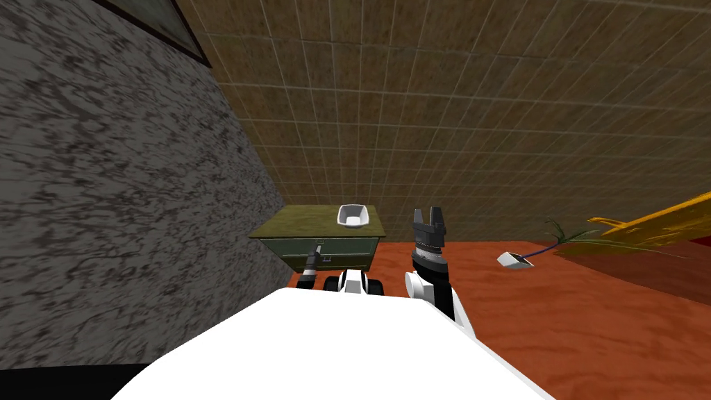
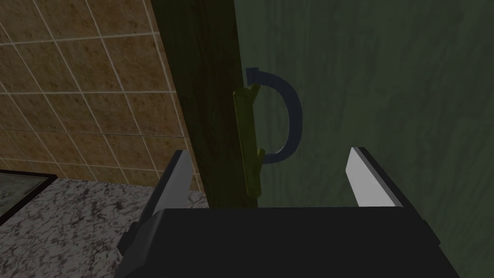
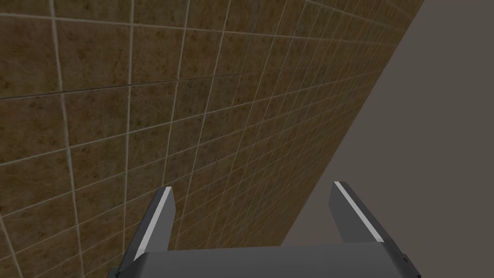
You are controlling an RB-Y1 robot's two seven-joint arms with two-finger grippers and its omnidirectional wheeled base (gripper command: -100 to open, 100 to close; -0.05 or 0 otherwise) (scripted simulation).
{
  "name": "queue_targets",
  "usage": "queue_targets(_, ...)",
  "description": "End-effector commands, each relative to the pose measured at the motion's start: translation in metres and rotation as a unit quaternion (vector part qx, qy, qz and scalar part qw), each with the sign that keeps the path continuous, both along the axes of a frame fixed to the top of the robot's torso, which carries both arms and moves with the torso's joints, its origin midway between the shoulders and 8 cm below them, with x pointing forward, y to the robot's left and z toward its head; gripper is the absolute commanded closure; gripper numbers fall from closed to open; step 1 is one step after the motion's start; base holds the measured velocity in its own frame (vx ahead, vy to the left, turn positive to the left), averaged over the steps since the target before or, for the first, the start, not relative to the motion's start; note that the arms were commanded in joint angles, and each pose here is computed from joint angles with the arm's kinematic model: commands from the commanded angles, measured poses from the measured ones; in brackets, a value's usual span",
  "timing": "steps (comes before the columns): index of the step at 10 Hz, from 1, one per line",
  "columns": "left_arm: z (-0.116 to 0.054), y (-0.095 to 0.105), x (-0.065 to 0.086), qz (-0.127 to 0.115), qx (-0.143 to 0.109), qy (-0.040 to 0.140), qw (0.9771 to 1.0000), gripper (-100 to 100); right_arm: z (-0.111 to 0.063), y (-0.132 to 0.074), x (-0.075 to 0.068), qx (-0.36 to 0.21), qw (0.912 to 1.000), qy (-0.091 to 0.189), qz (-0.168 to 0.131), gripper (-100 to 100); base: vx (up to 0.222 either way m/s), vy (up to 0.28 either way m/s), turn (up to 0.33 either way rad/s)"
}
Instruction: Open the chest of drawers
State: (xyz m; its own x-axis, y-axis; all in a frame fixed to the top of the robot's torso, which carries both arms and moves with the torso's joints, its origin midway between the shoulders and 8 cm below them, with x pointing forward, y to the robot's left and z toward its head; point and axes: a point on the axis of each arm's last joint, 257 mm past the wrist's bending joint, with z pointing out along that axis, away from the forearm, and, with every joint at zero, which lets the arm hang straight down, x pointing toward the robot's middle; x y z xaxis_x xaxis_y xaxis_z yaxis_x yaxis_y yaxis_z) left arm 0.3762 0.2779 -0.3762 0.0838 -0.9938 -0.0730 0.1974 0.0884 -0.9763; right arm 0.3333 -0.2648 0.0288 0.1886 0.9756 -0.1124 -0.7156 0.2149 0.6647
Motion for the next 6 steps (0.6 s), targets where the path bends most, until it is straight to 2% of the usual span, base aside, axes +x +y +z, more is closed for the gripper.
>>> queue_targets(1,0.003,-0.01,0.01,-0.033,0.0,0.002,0.9994,-100,0.0,0.0,0.0,0.0,1.0,0.0,0.0,0,0.061,-0.057,0.288)
queue_targets(2,0.003,-0.008,0.008,-0.026,0.001,0.001,0.9997,-100,0.0,0.0,0.0,0.0,1.0,0.0,0.0,0,0.022,-0.027,0.052)
queue_targets(3,0.001,-0.004,0.004,-0.015,0.0,0.001,0.9999,100,0.0,0.0,0.0,0.0,1.0,0.0,0.0,0,-0.035,0.019,-0.283)
queue_targets(5,-0.002,0.004,-0.005,0.012,0.0,0.0,0.9999,100,0.0,0.0,0.0,0.0,1.0,0.0,0.0,0,-0.07,0.072,-0.32)
queue_targets(6,-0.002,0.004,-0.005,0.012,0.0,0.0,0.9999,100,0.0,0.0,0.0,0.0,1.0,0.0,0.0,0,-0.072,0.051,-0.117)
